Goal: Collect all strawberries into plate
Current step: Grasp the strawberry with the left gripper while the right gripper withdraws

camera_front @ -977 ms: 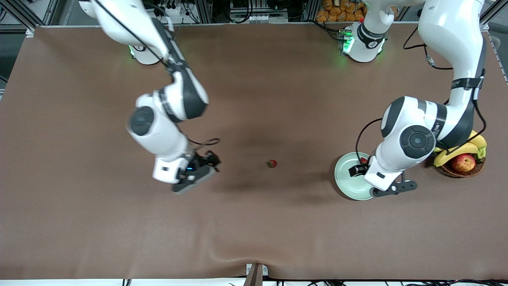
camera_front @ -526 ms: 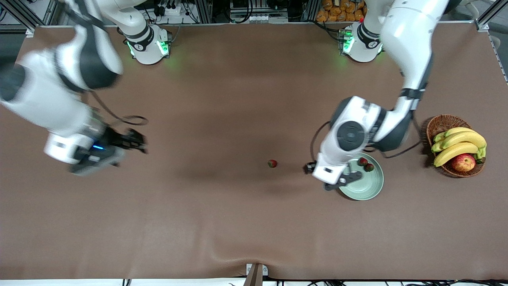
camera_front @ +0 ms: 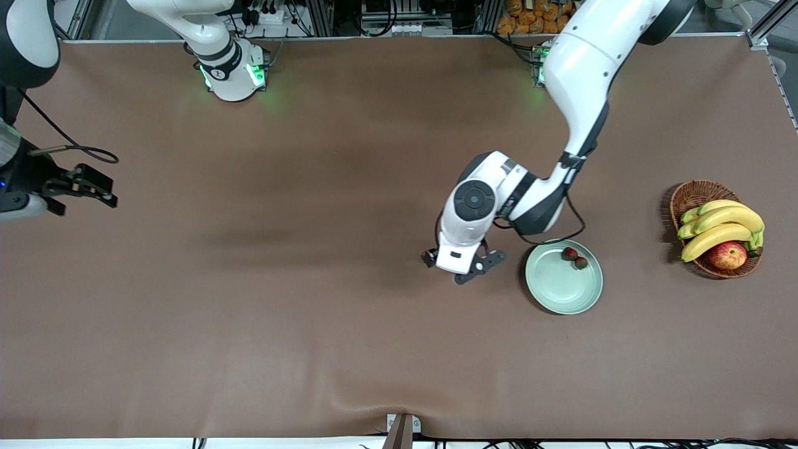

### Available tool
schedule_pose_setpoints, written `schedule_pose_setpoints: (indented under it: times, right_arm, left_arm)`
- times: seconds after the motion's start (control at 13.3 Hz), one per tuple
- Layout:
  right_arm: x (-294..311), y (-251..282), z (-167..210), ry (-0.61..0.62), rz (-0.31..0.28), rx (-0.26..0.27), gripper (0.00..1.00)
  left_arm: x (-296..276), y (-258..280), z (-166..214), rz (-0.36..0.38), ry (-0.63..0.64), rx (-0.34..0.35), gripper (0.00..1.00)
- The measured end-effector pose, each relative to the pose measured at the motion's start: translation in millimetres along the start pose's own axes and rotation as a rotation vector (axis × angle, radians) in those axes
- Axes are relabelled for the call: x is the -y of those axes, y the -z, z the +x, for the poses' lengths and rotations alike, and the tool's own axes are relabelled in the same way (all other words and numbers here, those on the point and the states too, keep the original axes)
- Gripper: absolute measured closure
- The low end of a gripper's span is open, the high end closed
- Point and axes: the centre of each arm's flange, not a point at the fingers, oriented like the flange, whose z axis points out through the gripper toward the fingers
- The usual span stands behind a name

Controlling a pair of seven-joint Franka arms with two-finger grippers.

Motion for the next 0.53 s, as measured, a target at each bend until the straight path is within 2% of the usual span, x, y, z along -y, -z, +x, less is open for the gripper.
schedule_pose_setpoints:
  times: [0.15, 0.3, 0.38, 0.53]
  right_arm:
    - [-3, 14, -15, -0.056, -0.016, 0.034, 0.0]
    - [-14, 28, -28, -0.08, -0.016, 0.042, 0.0]
    - [-17, 33, -33, -0.086, -0.015, 0.047, 0.0]
    - [-17, 43, -38, -0.091, -0.013, 0.065, 0.0]
  left_arm:
    - [-8, -19, -11, -0.03, 0.012, -0.004, 0.0]
    - [-10, -36, -17, -0.031, 0.006, -0.009, 0.04]
    - [-10, -42, -19, -0.023, 0.003, -0.012, 0.12]
    - [-12, -47, -22, -0.017, -0.004, -0.016, 0.17]
